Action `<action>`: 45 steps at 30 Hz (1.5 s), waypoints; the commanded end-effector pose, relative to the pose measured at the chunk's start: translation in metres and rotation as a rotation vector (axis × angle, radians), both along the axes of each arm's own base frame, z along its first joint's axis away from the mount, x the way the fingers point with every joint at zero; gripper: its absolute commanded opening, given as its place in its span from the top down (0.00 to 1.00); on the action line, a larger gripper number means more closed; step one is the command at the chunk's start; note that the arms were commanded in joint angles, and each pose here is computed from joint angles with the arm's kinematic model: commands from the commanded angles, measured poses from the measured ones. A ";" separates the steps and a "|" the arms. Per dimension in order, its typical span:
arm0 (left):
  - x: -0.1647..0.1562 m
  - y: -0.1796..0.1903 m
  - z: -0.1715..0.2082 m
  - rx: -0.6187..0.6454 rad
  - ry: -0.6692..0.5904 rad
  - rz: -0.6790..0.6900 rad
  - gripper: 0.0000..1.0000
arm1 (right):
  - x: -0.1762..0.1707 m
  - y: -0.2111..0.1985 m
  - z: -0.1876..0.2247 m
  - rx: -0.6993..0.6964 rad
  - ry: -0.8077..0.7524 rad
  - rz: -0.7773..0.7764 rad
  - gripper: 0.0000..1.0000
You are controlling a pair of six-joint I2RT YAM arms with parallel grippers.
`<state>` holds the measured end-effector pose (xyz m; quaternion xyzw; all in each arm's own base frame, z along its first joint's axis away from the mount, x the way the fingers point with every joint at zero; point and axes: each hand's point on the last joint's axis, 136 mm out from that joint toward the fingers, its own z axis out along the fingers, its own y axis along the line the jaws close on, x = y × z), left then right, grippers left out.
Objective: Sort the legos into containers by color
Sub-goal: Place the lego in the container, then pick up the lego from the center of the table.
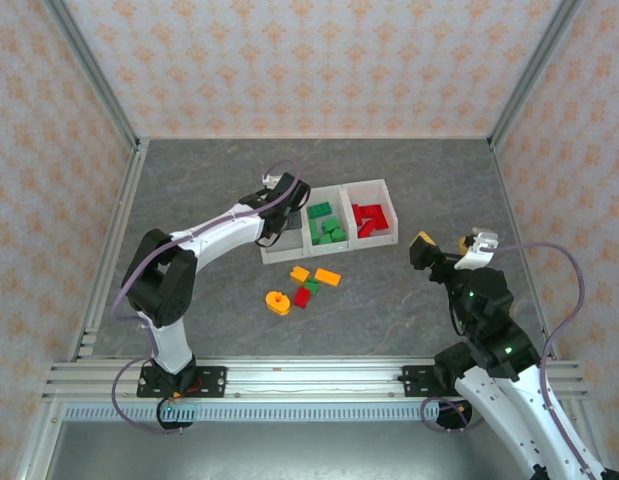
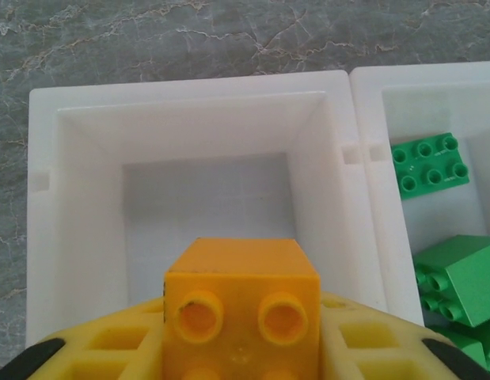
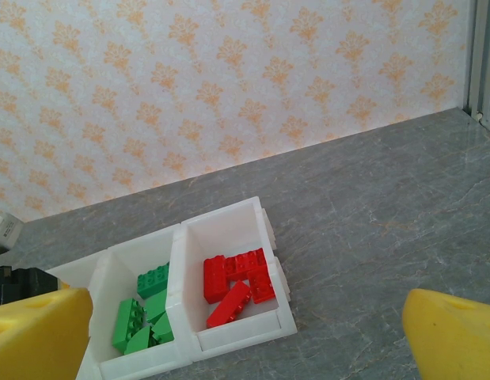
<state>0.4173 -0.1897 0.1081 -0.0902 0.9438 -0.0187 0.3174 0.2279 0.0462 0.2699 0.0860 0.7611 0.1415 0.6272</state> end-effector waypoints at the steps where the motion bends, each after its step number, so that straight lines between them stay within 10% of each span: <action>1: 0.015 0.001 -0.003 0.000 -0.019 0.009 0.57 | 0.001 0.002 0.001 0.012 -0.007 0.006 0.00; 11: 0.009 -0.005 -0.006 -0.034 -0.012 -0.044 0.43 | 0.001 0.001 0.001 0.013 -0.006 0.001 0.00; 23: -0.041 -0.009 0.011 -0.118 -0.022 -0.117 0.01 | 0.002 0.001 -0.001 0.010 -0.002 0.000 0.00; 45: -0.119 -0.124 0.000 0.082 0.062 -0.495 0.06 | 0.004 0.003 -0.005 0.008 0.013 0.002 0.00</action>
